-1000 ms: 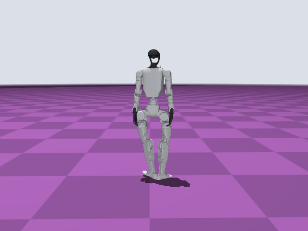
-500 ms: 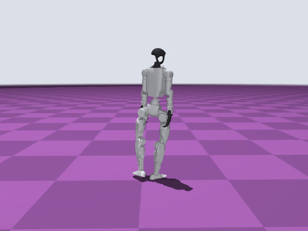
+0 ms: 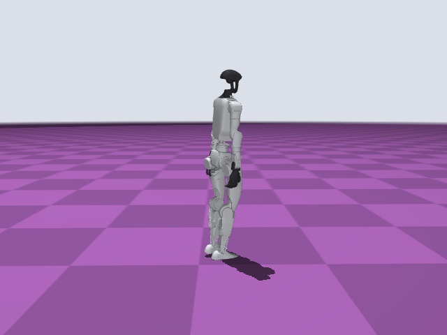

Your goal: In place motions

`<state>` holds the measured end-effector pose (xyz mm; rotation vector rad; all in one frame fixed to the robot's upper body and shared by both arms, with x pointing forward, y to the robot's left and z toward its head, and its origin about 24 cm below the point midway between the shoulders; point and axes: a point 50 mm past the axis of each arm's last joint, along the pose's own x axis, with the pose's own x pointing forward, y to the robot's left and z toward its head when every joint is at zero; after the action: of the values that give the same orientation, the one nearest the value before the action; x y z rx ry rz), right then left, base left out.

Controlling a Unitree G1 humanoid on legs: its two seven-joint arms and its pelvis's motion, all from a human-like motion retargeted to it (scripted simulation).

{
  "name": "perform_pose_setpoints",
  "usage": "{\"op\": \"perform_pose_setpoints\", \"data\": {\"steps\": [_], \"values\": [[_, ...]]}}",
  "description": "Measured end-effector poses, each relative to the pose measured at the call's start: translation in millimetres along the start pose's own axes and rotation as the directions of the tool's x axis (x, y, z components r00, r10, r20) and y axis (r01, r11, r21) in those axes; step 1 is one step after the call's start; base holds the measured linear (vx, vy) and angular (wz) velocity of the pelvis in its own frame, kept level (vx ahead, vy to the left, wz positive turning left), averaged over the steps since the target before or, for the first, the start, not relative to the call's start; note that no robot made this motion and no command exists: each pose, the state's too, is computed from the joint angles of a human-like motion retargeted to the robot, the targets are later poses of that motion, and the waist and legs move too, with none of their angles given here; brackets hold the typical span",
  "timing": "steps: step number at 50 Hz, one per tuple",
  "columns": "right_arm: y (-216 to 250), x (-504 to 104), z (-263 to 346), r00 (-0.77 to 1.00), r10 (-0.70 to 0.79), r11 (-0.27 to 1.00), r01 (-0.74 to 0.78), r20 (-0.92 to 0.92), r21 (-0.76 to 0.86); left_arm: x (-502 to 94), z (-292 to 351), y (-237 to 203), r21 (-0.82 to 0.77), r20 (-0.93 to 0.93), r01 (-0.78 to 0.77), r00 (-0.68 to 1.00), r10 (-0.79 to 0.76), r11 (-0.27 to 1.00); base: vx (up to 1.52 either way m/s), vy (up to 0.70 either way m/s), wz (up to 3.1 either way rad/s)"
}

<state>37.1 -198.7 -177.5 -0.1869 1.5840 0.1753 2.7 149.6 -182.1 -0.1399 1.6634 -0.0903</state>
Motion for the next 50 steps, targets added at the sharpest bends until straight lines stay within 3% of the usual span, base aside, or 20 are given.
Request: {"op": "perform_pose_setpoints", "data": {"steps": [5, 12, 35, 50], "values": [[9.0, 1.6, -27.6, 0.997, 0.04, 0.995, -0.034, -0.064, 0.099, -3.3, 11.1, 13.3, 0.065, 0.035, -0.039, 0.999, 0.037, 0.997, 0.04, 0.01, -0.39], [16.3, 1.4, -46.7, 0.987, 0.061, 0.998, -0.056, -0.146, 0.039, -3.5, 17.4, 9.3, -0.008, 0.068, 0.001, 0.998, -0.001, 1.0, 0.01, 0.0, -0.33], [16.0, 0.3, 19.8, 0.995, 0.076, 0.997, -0.074, 0.068, -0.026, -2.6, 1.9, 9.6, 0.057, -0.013, -0.005, 1.0, 0.006, 0.998, -0.03, 0.01, 0.02], [20.3, 2.0, 4.1, 0.996, 0.093, 0.995, -0.092, 0.014, -0.045, -2.9, -12.9, 15.5, 0.029, -0.058, -0.024, 0.998, 0.026, 0.999, 0.0, 0.0, 0.0]]}}
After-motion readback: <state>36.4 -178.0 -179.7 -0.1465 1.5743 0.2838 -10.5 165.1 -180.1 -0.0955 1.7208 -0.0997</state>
